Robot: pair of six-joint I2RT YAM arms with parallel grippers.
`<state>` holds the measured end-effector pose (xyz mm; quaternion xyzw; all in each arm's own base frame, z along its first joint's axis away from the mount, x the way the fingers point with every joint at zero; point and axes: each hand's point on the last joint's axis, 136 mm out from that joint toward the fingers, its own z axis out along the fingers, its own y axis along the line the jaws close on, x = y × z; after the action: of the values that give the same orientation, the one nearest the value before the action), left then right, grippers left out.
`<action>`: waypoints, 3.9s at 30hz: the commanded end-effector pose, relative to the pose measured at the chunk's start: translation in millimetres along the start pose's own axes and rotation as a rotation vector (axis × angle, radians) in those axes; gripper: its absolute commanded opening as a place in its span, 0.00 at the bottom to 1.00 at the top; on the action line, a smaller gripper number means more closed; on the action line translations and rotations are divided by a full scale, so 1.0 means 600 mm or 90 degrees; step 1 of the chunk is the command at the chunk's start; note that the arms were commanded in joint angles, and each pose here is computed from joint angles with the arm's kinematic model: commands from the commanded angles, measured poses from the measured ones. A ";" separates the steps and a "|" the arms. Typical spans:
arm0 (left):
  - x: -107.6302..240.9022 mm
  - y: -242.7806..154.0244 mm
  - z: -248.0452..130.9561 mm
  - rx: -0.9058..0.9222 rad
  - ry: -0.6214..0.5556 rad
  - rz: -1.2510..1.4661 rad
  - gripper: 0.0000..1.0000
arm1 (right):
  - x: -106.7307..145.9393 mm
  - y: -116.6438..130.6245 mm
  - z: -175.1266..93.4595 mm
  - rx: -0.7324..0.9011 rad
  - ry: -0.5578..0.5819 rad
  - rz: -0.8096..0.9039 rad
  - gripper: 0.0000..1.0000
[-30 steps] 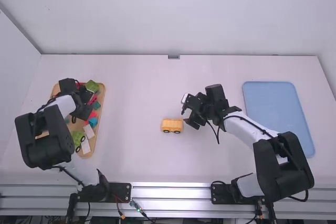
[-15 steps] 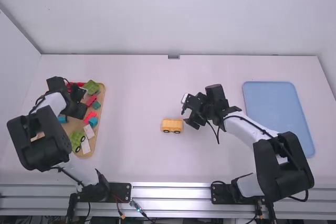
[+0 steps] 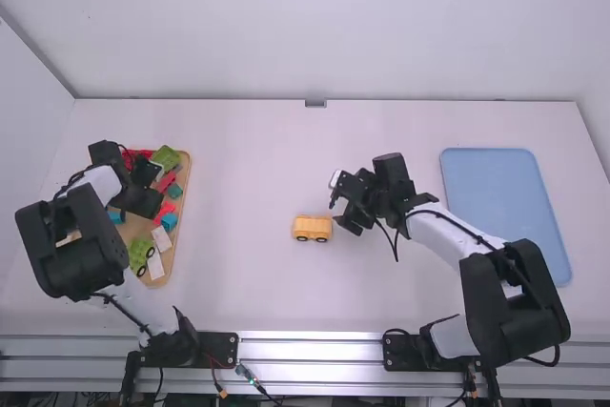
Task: Assemble lego blocks to make yellow taxi
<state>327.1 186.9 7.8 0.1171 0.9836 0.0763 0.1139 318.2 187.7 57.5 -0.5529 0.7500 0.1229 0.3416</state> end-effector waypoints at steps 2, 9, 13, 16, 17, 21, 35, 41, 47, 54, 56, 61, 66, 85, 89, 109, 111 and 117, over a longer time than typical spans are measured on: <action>-0.007 -0.002 0.012 0.034 -0.009 0.009 0.63 | -0.026 -0.015 -0.013 0.016 -0.022 -0.009 0.99; -0.010 0.001 0.010 0.032 -0.007 0.015 0.59 | -0.028 -0.015 -0.013 0.016 -0.023 -0.010 0.99; -0.005 0.004 0.014 0.032 -0.004 0.032 0.58 | -0.028 -0.015 -0.013 0.017 -0.023 -0.010 0.99; -0.007 0.011 0.015 0.029 -0.013 0.024 0.56 | -0.027 -0.016 -0.013 0.017 -0.023 -0.010 0.99; -0.006 0.012 0.015 0.028 -0.013 0.022 0.56 | -0.027 -0.016 -0.013 0.017 -0.023 -0.010 0.99; -0.005 0.012 0.015 0.027 -0.011 0.018 0.56 | -0.029 -0.016 -0.013 0.019 -0.025 -0.011 0.99; -0.005 0.012 0.018 0.025 -0.013 0.019 0.55 | -0.030 -0.017 -0.013 0.020 -0.026 -0.012 0.99; 0.005 0.003 0.032 0.033 -0.006 0.027 0.52 | -0.029 -0.017 -0.013 0.019 -0.026 -0.012 0.99; -0.001 0.002 0.031 0.037 -0.017 0.028 0.51 | -0.029 -0.017 -0.013 0.019 -0.026 -0.012 0.99; 0.001 -0.003 0.039 0.047 -0.015 0.027 0.51 | -0.029 -0.016 -0.013 0.018 -0.025 -0.011 0.99; 0.002 -0.004 0.039 0.047 -0.013 0.027 0.50 | -0.029 -0.016 -0.013 0.018 -0.025 -0.011 0.99; 0.004 -0.005 0.040 0.048 -0.012 0.027 0.49 | -0.029 -0.016 -0.013 0.018 -0.025 -0.011 0.99; 0.007 -0.006 0.040 0.050 -0.008 0.026 0.43 | -0.028 -0.016 -0.013 0.018 -0.024 -0.011 0.99; 0.008 -0.008 0.040 0.053 -0.005 0.028 0.28 | -0.027 -0.018 -0.013 0.022 -0.022 0.005 0.99; 0.005 -0.005 0.040 0.048 -0.009 0.016 0.25 | -0.027 -0.018 -0.013 0.022 -0.022 0.005 0.99; -0.024 0.057 -0.018 -0.038 -0.022 -0.127 0.16 | -0.057 -0.043 -0.017 0.056 -0.071 0.056 0.99; -0.032 0.055 -0.036 -0.033 -0.034 -0.125 0.15 | -0.072 -0.051 -0.019 0.064 -0.096 0.073 0.99; -0.060 0.044 -0.090 -0.047 -0.083 -0.135 0.13 | -0.128 -0.047 -0.032 0.025 -0.199 0.109 0.99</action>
<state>343.5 202.6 43.6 0.0240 0.9846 0.0844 0.1512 349.9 210.8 100.7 -0.4710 0.7468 0.1738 0.4361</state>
